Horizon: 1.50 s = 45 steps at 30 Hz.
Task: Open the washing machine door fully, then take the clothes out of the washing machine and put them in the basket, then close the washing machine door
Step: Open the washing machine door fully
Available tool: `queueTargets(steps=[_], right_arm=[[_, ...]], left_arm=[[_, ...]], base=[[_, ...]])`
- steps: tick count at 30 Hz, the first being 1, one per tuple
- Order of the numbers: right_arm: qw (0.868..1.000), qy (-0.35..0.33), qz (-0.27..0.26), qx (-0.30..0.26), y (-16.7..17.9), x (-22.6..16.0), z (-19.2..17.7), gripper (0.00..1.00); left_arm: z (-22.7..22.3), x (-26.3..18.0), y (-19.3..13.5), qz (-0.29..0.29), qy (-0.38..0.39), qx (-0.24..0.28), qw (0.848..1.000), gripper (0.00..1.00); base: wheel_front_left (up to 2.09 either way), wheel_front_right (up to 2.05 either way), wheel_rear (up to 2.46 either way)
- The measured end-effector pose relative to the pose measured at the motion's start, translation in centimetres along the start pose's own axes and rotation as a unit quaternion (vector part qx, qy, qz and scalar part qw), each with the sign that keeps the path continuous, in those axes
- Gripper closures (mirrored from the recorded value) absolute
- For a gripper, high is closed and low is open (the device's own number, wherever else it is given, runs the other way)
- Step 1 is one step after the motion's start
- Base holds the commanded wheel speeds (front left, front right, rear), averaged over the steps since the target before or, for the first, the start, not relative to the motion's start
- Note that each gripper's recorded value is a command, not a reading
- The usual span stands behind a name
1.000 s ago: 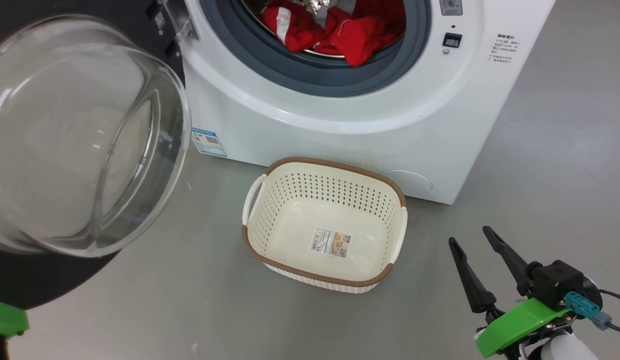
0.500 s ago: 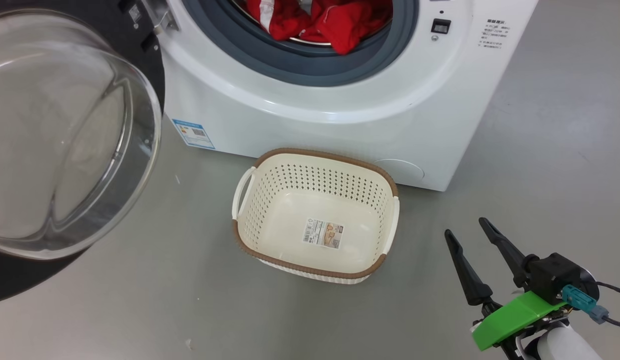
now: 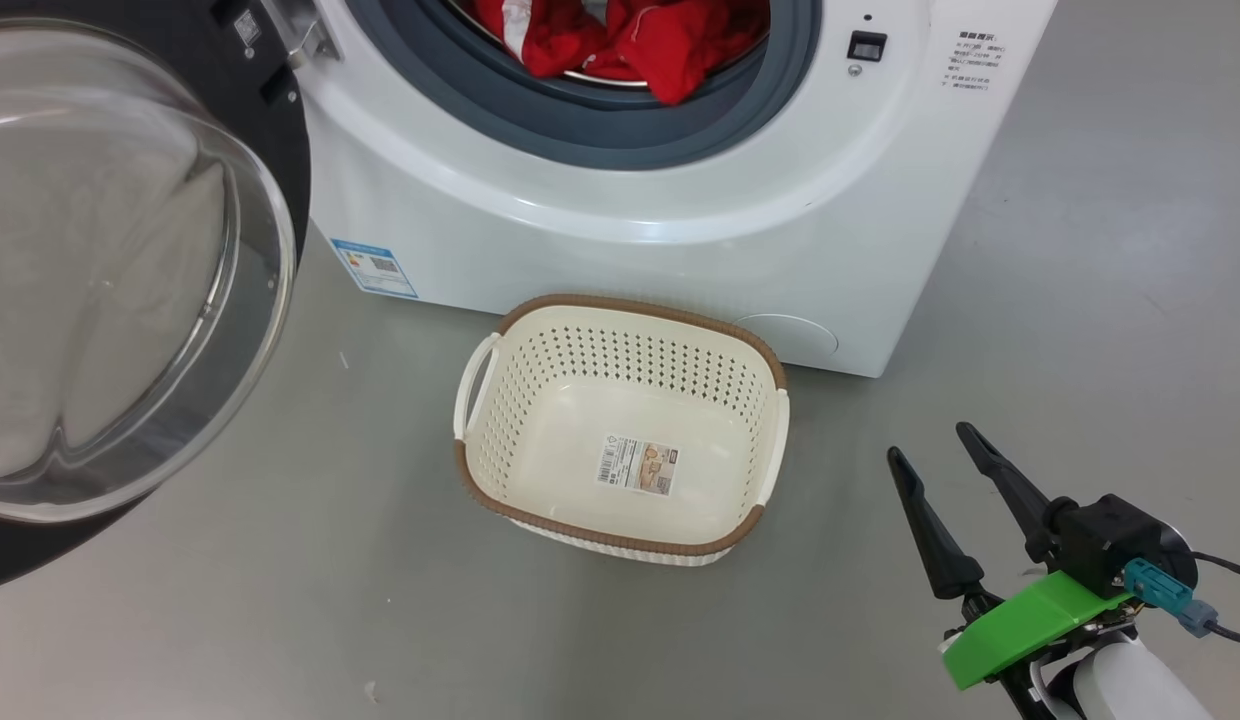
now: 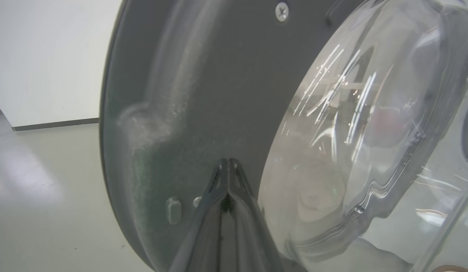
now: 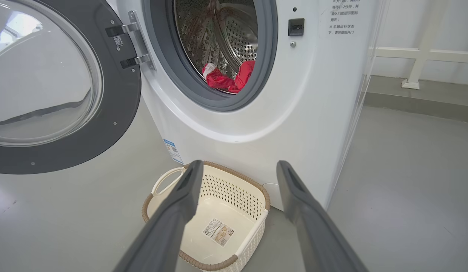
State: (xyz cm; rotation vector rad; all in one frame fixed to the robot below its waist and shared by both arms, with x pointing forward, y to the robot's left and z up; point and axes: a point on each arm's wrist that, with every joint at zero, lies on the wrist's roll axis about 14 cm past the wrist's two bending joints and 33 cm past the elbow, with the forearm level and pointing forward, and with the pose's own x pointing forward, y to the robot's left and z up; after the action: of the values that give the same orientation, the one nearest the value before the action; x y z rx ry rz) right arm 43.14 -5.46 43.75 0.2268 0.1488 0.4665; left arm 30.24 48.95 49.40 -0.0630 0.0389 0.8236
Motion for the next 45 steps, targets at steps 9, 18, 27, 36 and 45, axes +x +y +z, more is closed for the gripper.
queueTargets(steps=[9,18,27,36,45], right_arm=[[1.000,-0.009,0.004,-0.003,0.4,0.0,0.7,0.00],[1.000,-0.018,0.007,-0.005,0.8,0.1,1.5,0.00],[0.999,-0.033,0.003,-0.006,0.9,-0.4,2.6,0.00],[0.999,-0.039,-0.022,-0.003,-0.1,-2.0,3.0,0.00],[0.996,-0.057,-0.065,-0.001,-2.5,-3.8,4.0,0.00]], left_arm=[[0.3,-0.3,0.3,-0.001,-0.004,-0.019,1.000,0.95],[-0.1,-1.9,-1.6,-0.039,-0.008,-0.036,0.999,0.23],[-1.3,-5.3,-4.0,-0.084,-0.009,-0.040,0.996,0.00],[-1.7,-8.4,-9.3,-0.164,-0.015,-0.039,0.986,0.00],[-2.0,-10.8,-14.7,-0.250,-0.011,-0.052,0.967,0.00]], base=[[0.00,0.00,0.00],[0.00,0.00,0.00],[0.00,0.00,0.00],[0.00,0.00,0.00],[0.00,0.00,0.00]])
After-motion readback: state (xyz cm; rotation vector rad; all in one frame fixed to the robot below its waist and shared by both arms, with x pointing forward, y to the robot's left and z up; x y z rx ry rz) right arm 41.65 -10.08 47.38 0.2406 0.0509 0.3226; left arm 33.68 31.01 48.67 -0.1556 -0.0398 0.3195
